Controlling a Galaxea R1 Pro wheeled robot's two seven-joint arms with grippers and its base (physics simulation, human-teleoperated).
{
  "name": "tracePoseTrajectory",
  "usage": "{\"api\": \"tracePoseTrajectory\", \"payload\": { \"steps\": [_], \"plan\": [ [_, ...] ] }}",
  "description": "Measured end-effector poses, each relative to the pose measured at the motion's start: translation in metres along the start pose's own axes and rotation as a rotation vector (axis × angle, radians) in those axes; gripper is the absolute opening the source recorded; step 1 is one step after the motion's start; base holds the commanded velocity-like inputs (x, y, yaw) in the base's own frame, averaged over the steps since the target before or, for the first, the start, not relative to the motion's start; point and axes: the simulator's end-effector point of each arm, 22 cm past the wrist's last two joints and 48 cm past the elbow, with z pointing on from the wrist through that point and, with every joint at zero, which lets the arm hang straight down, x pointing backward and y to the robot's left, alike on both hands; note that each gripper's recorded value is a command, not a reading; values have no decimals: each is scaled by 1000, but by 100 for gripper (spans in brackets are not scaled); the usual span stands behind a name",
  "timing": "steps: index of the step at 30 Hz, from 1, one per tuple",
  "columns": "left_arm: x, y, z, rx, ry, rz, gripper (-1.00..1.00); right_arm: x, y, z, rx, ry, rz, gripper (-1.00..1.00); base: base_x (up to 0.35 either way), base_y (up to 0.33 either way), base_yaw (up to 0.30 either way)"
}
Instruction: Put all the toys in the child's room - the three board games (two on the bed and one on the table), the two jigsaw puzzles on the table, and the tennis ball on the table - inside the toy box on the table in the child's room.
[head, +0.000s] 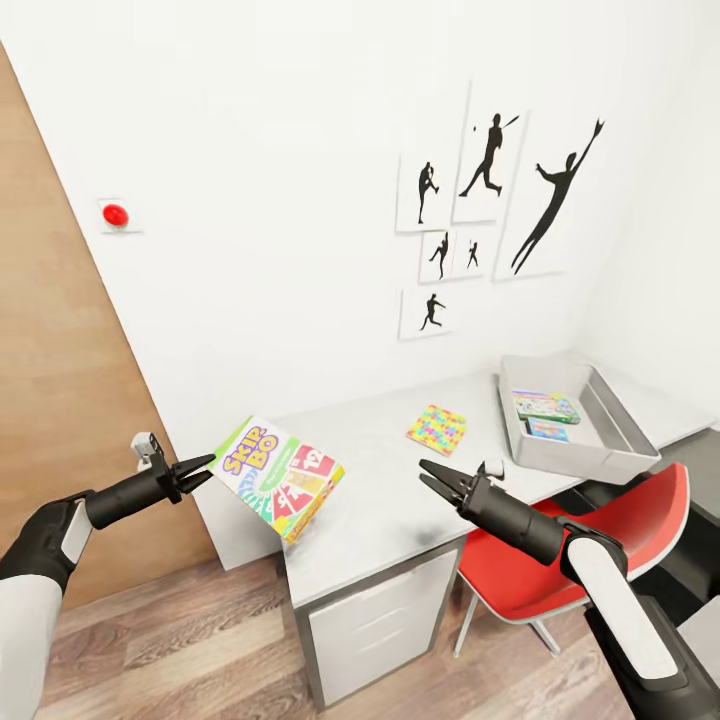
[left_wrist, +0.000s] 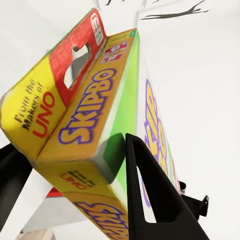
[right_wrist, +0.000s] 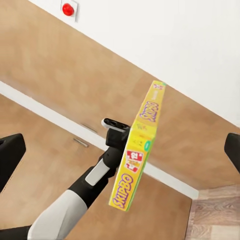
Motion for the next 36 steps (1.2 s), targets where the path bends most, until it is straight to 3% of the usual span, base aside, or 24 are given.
{"api": "tracePoseTrajectory", "payload": {
  "steps": [11,20,36],
  "plan": [
    [-1,-12,-1,-1,0,0,-100,-2,8,1,7,1,1,100,0,0,0],
    [-1,-22,-2,-1,0,-1,-100,-4,-18,-1,174,6,0,100,0,0,0],
    [-1,-37,-5,-1,1,0,-100,-11,-7,-5,195,-1,3,100,0,0,0]
  ]
}}
